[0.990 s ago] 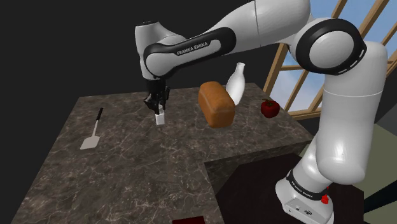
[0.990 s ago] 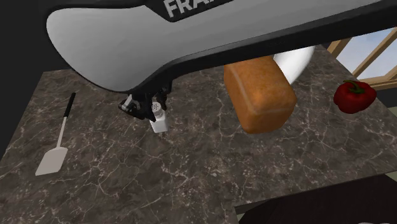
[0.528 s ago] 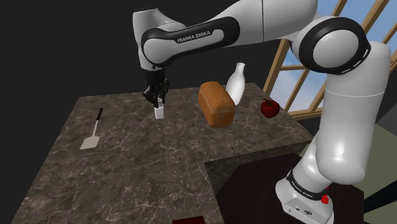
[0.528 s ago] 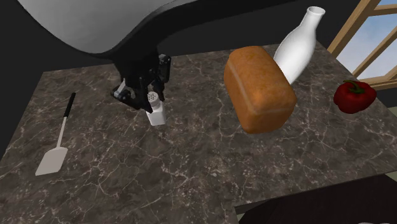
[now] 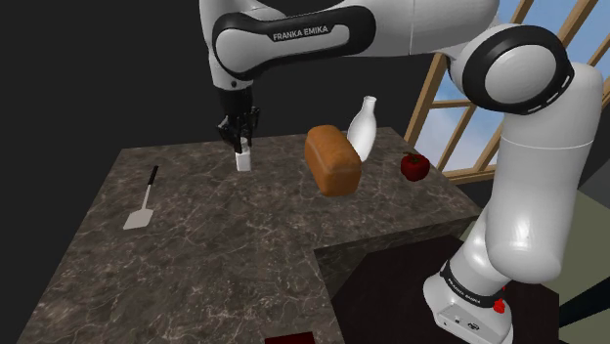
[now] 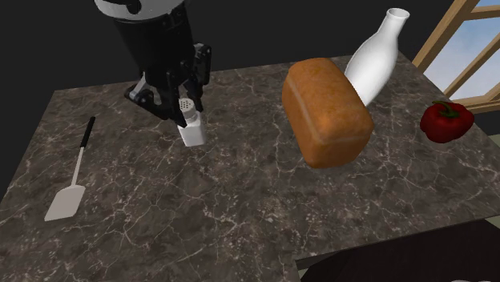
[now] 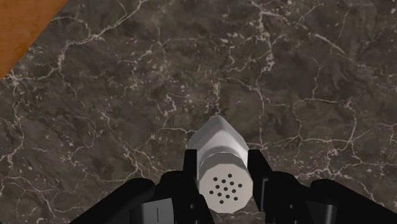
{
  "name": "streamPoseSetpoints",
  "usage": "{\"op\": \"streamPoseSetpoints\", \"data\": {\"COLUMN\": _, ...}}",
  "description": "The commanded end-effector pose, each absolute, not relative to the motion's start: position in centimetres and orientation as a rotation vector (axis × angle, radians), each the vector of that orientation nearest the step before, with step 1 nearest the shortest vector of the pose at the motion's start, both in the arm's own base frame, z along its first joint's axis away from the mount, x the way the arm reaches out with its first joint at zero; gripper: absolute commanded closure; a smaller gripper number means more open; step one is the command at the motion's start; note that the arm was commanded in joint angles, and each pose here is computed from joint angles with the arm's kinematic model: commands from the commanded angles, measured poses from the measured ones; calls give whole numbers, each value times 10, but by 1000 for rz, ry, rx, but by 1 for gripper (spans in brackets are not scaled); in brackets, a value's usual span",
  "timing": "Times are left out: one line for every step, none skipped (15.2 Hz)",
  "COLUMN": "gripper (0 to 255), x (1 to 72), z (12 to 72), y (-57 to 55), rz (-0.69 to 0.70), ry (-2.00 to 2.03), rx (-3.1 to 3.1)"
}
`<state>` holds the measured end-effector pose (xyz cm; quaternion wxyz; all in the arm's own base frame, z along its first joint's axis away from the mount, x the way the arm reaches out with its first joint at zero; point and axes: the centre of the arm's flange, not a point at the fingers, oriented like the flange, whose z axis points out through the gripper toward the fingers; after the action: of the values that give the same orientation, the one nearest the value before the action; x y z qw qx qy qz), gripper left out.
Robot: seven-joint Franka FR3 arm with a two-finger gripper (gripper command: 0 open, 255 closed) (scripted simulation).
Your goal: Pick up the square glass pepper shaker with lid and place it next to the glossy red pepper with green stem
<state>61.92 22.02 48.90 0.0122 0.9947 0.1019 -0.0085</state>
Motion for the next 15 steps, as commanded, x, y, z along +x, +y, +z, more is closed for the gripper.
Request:
{"op": "streamPoseSetpoints", "data": {"gripper": 255, "x": 619, "z": 500, "y": 220, "rz": -27, "ry": 317, "rx": 3101}}
{"op": "streamPoseSetpoints", "data": {"gripper": 255, "x": 619, "z": 505, "y": 220, "rz": -27, "ry": 317, "rx": 3101}}
{"op": "streamPoseSetpoints", "data": {"gripper": 255, "x": 619, "z": 511, "y": 220, "rz": -27, "ry": 317, "rx": 3101}}
{"op": "streamPoseSetpoints", "data": {"gripper": 255, "x": 619, "z": 516, "y": 220, "rz": -27, "ry": 317, "rx": 3101}}
{"op": "streamPoseSetpoints", "data": {"gripper": 255, "x": 619, "z": 521, "y": 220, "rz": -27, "ry": 317, "rx": 3101}}
{"op": "streamPoseSetpoints", "data": {"gripper": 255, "x": 619, "z": 527, "y": 220, "rz": -27, "ry": 317, "rx": 3101}}
{"op": "streamPoseSetpoints", "data": {"gripper": 255, "x": 619, "z": 532, "y": 220, "rz": -27, "ry": 317, "rx": 3101}}
{"op": "streamPoseSetpoints", "data": {"gripper": 255, "x": 619, "z": 532, "y": 220, "rz": -27, "ry": 317, "rx": 3101}}
{"op": "streamPoseSetpoints", "data": {"gripper": 255, "x": 610, "z": 532, "y": 211, "rz": -27, "ry": 317, "rx": 3101}}
{"op": "streamPoseSetpoints", "data": {"gripper": 255, "x": 601, "z": 532, "y": 201, "rz": -27, "ry": 317, "rx": 3101}}
{"op": "streamPoseSetpoints", "data": {"gripper": 255, "x": 592, "z": 532, "y": 192, "rz": -27, "ry": 317, "rx": 3101}}
{"op": "streamPoseSetpoints", "data": {"gripper": 255, "x": 582, "z": 532, "y": 182, "rz": -27, "ry": 317, "rx": 3101}}
{"op": "streamPoseSetpoints", "data": {"gripper": 255, "x": 573, "z": 532, "y": 172, "rz": -27, "ry": 317, "rx": 3101}}
{"op": "streamPoseSetpoints", "data": {"gripper": 255, "x": 564, "z": 532, "y": 163, "rz": -27, "ry": 317, "rx": 3101}}
{"op": "streamPoseSetpoints", "data": {"gripper": 255, "x": 555, "z": 532, "y": 153, "rz": -27, "ry": 317, "rx": 3101}}
